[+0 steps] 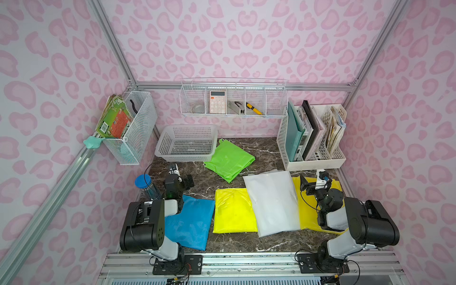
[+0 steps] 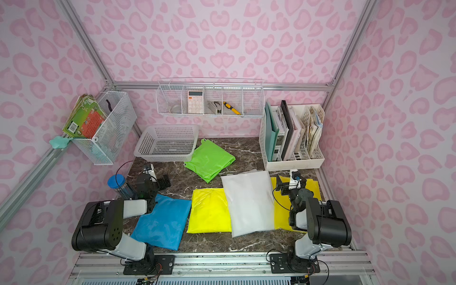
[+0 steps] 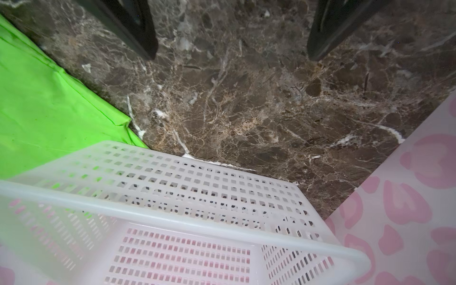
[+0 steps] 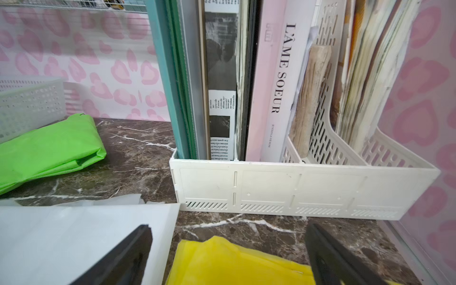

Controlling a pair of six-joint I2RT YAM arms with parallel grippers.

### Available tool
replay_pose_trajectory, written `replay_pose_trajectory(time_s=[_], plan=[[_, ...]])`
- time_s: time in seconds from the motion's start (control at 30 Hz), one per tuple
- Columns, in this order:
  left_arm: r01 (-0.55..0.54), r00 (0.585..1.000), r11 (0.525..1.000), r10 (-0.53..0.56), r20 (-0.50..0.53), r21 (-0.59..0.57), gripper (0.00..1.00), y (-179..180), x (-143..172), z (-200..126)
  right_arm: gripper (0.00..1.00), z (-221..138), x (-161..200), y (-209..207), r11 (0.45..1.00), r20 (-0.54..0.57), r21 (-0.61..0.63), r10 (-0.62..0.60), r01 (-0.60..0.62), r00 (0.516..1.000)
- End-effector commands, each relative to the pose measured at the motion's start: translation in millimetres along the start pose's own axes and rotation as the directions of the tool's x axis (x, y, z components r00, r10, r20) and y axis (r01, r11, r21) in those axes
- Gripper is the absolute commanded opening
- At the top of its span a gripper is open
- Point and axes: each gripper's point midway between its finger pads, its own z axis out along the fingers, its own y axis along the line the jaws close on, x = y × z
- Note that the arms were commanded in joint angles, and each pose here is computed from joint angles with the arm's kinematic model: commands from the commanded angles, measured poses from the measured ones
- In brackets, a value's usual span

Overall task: Put the folded raincoat in the basket
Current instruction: Pick up the basket from the center of the board.

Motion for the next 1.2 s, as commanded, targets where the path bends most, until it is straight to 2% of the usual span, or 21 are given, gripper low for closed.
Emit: replay_pose_trajectory(time_s=[0.0,0.6,0.77,0.83,0.9,0.97,1.0,1.1,1.17], plan=[[0.001,1.000,1.000,-0.001,0.009,0.002,0.99,-0.2,-3.8,0.0,1.00,-3.5,-12.3,5.6,0.999,0.058,-0.042,-0.005,0.007,0.998],[0.000,1.000,1.000,0.000,0.008,0.003,0.99,-0.5,-4.0,0.1,1.00,-0.9,-11.8,6.8,0.999,0.051,-0.045,-0.008,0.011,0.999],[0.000,1.000,1.000,0.000,0.008,0.002,0.99,-0.3,-3.5,-0.1,1.00,7.9,-7.1,10.8,0.999,0.015,-0.041,-0.032,0.033,0.999],[-0.019,0.999,1.000,0.019,0.043,0.001,0.99,-1.1,-11.7,-6.0,1.00,7.4,-7.8,11.1,0.998,0.020,-0.044,-0.032,0.033,0.999],[-0.026,0.993,0.994,0.038,0.113,-0.104,0.99,7.5,-35.9,-21.9,1.00,7.4,-7.0,10.9,0.998,0.016,-0.047,-0.031,0.031,0.999],[0.060,0.998,0.981,-0.054,0.036,-0.185,0.99,14.6,-58.9,-38.3,1.00,7.4,-7.7,10.3,0.999,0.018,-0.045,-0.030,0.031,0.999],[0.127,0.989,0.972,-0.138,-0.046,-0.197,0.99,13.0,-66.8,-48.7,1.00,6.9,-7.8,7.1,0.999,0.019,-0.025,-0.023,0.023,1.000],[0.195,0.961,0.975,-0.211,-0.178,-0.105,1.00,-11.5,-86.1,-72.2,1.00,-5.0,-20.5,-4.8,0.998,0.063,0.062,-0.002,-0.002,0.998],[0.247,0.945,0.969,-0.247,-0.216,-0.027,0.99,-26.4,-90.6,-88.3,1.00,-13.4,-34.2,1.7,0.999,0.086,0.049,-0.027,0.023,0.996]])
